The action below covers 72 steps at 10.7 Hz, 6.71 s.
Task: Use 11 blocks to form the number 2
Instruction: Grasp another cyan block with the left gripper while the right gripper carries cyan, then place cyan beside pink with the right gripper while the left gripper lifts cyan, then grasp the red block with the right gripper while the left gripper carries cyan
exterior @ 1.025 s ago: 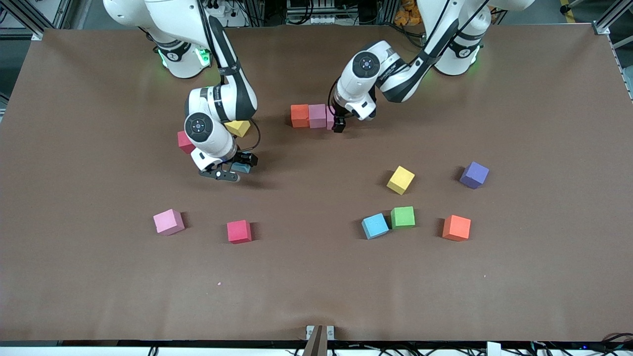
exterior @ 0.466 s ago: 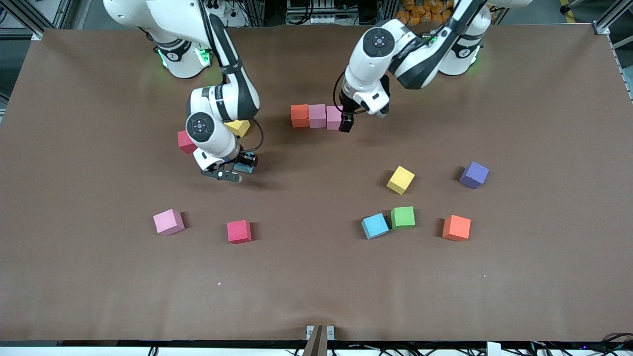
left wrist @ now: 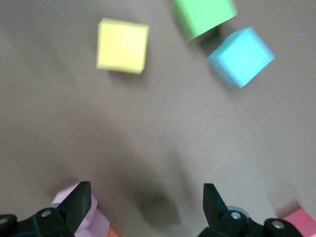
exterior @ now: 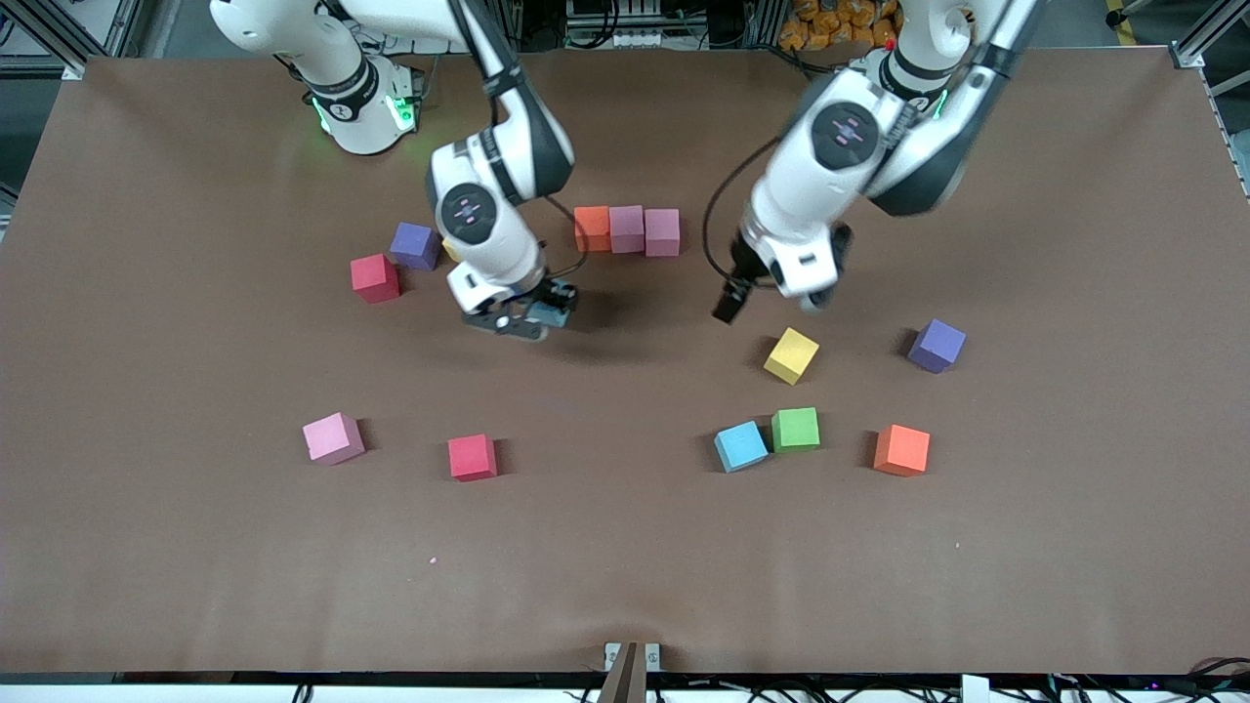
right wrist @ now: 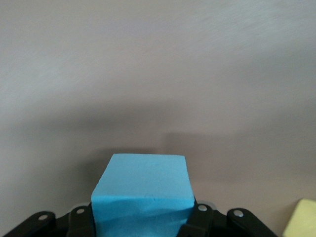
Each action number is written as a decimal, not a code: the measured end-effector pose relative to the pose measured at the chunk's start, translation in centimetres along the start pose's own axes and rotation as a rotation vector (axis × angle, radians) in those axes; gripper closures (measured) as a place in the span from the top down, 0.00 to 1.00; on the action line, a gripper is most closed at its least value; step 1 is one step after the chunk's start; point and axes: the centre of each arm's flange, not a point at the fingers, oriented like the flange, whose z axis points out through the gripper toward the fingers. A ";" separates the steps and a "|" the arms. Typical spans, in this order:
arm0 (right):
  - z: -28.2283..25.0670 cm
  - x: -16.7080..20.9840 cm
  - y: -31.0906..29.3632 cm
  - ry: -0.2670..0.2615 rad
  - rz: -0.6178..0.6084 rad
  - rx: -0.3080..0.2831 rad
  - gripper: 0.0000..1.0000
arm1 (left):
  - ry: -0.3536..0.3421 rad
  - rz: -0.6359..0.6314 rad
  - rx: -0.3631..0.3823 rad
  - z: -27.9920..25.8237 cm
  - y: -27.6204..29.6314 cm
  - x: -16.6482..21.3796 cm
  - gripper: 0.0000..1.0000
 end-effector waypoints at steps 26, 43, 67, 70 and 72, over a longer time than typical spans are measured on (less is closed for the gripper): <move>9.5 -13.2 -14.5 0.097 -0.114 -0.085 0.59 | 0.146 0.776 0.107 16.2 12.5 10.4 1.00; -0.4 -2.3 -10.5 0.210 -0.057 -0.154 1.00 | 0.101 0.756 0.082 18.7 12.2 7.5 0.60; 0.5 27.4 8.9 0.137 -0.432 -0.163 0.98 | 0.038 0.984 0.157 20.6 -1.9 -12.8 0.60; 0.7 27.4 8.9 0.136 -0.430 -0.164 0.81 | 0.040 1.013 0.163 20.8 -2.1 -12.8 0.60; 0.5 27.0 8.2 0.124 -0.442 -0.159 0.58 | 0.047 1.027 0.166 20.8 -2.2 -12.8 0.60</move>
